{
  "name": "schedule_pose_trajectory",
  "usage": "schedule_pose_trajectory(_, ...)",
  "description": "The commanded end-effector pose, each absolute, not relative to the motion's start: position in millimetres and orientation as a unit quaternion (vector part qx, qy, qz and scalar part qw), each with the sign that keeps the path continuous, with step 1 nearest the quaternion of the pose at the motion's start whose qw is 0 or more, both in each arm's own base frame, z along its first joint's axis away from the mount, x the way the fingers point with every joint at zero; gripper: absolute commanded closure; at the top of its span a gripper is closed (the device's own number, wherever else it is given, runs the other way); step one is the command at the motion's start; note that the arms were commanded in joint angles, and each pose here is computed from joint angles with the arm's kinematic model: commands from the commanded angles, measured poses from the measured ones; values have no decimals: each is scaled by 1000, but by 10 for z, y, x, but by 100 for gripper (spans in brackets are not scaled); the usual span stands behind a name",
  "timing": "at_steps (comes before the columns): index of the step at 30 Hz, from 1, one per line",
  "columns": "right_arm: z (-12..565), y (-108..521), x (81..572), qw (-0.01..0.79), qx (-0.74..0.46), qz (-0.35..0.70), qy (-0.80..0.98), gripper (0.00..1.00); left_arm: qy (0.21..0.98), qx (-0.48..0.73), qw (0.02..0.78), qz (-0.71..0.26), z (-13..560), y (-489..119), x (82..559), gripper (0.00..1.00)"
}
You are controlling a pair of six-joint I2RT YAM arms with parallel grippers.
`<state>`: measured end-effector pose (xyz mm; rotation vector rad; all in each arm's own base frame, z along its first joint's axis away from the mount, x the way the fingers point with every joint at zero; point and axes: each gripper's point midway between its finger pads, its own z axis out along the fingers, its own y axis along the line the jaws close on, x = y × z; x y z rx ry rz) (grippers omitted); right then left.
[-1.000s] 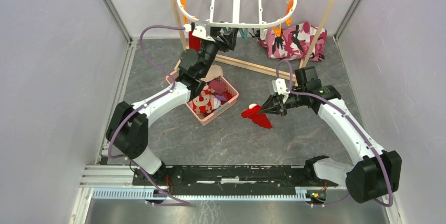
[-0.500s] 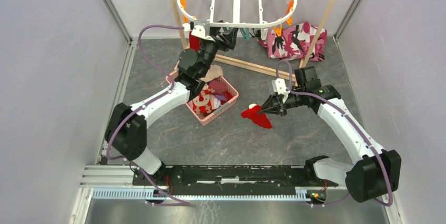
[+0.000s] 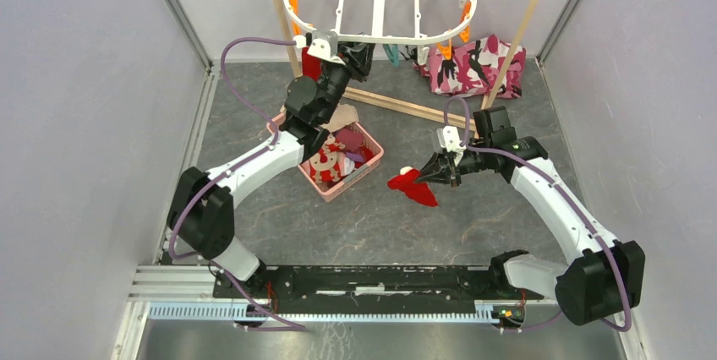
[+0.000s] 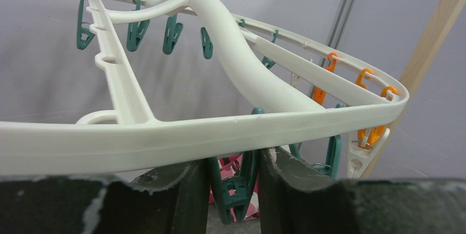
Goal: Clip the socks to the hanger
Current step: Open the clamp at the hanger, then clamp the sock onto the hanger.
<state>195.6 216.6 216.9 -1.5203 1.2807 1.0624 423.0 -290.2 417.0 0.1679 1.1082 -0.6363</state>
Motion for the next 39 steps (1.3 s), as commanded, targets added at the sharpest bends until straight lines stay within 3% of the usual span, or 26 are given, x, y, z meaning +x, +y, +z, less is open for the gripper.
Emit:
schedule_pose_trajectory(1, 2298, 2187, 1974, 444, -614, 427, 494, 100, 483, 55, 816, -314, 4637, -2787, 4071, 64)
schedule_pose_trajectory(10, 2344, 2193, 2315, 453, -594, 391, 538, 100, 502, 28, 786, -360, 4698, -2834, 4048, 77)
schedule_pose_trajectory(16, 2994, 2254, 2905, 536, -557, 315, 551, 100, 515, 4, 767, -384, 4744, -2817, 4015, 85)
schedule_pose_trajectory(28, 3768, 2545, 3379, 655, -466, 230, 548, 100, 519, -35, 740, -426, 4811, -2785, 3937, 88)
schedule_pose_trajectory(39, 3924, 2401, 3527, 707, -377, 179, 571, 100, 524, -70, 721, -449, 4799, -2773, 3953, 90)
